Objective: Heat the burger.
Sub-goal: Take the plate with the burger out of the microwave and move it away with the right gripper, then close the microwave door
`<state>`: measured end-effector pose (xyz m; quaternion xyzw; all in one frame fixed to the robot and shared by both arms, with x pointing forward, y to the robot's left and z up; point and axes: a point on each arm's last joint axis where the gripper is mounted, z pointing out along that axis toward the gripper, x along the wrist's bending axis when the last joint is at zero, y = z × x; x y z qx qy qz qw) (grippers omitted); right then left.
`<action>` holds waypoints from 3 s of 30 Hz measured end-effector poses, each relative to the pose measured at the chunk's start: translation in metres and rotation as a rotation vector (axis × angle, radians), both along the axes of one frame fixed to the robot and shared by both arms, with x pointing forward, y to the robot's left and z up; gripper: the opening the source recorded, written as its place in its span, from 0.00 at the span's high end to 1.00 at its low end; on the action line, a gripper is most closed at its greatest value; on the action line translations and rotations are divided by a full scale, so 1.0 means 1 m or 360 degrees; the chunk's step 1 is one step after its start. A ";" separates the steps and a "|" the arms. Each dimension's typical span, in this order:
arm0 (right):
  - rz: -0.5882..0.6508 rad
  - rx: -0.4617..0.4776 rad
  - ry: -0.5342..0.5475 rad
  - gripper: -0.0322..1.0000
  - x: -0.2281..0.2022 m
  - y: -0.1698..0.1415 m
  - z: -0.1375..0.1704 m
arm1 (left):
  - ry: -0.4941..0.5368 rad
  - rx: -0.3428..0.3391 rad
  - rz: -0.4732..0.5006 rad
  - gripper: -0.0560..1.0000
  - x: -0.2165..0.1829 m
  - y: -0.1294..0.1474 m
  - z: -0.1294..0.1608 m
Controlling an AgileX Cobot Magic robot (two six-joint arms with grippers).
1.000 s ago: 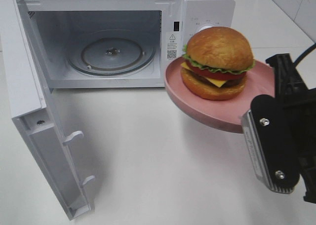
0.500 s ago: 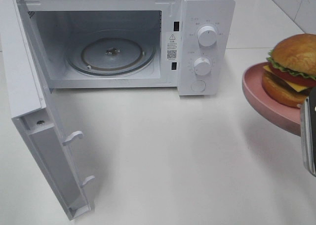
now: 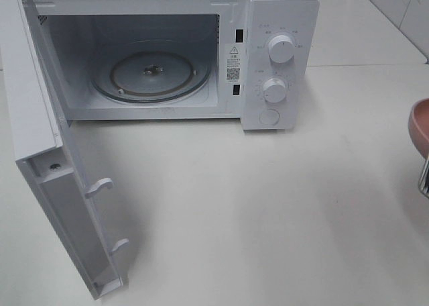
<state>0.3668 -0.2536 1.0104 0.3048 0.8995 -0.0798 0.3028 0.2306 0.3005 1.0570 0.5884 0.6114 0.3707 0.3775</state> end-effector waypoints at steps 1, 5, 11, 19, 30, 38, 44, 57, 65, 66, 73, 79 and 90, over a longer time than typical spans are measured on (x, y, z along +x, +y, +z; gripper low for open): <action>-0.0049 0.0004 -0.0006 0.87 0.001 0.000 -0.001 | 0.0000 0.0000 0.0000 0.01 0.000 0.000 0.000; -0.0170 0.0006 -0.0026 0.87 0.005 0.002 -0.006 | 0.0000 0.0000 0.0000 0.01 0.000 0.000 0.000; -0.0518 0.0008 -0.0126 0.87 0.018 0.008 -0.021 | 0.0000 0.0000 0.0000 0.01 0.000 0.000 0.000; -0.0808 -0.0009 -0.0195 0.87 0.035 0.022 -0.042 | 0.0000 0.0000 0.0000 0.01 0.000 0.000 0.000; -0.0934 -0.0108 -0.0215 0.87 0.056 0.038 -0.082 | 0.0000 0.0000 0.0000 0.01 0.000 0.000 0.000; -0.1028 -0.0033 -0.0172 0.87 0.069 0.038 -0.116 | 0.0000 0.0000 0.0000 0.01 0.000 0.000 0.000; -0.1075 -0.0040 -0.0130 0.87 0.077 0.033 -0.142 | 0.0000 0.0000 0.0000 0.01 0.000 0.000 0.000; -0.1133 0.0018 -0.0113 0.62 0.083 0.039 -0.138 | 0.0000 0.0000 0.0000 0.01 0.000 0.000 0.000; -0.1165 0.0325 -0.0086 0.48 0.083 0.051 -0.092 | 0.0000 0.0000 0.0000 0.01 0.000 0.000 0.000; -0.1156 0.0381 -0.0072 0.47 0.081 0.052 -0.084 | 0.0000 0.0000 0.0000 0.01 0.000 0.000 0.000; -0.0990 0.0790 -0.0038 0.46 0.059 0.052 -0.028 | 0.0000 0.0000 0.0000 0.01 0.000 0.000 0.000; -0.0705 0.1044 -0.0078 0.41 0.026 0.039 0.021 | 0.0000 0.0000 0.0000 0.01 0.000 0.000 0.000; -0.0549 0.1057 -0.0155 0.21 -0.028 -0.002 0.057 | 0.0000 0.0000 0.0000 0.01 0.000 0.000 0.000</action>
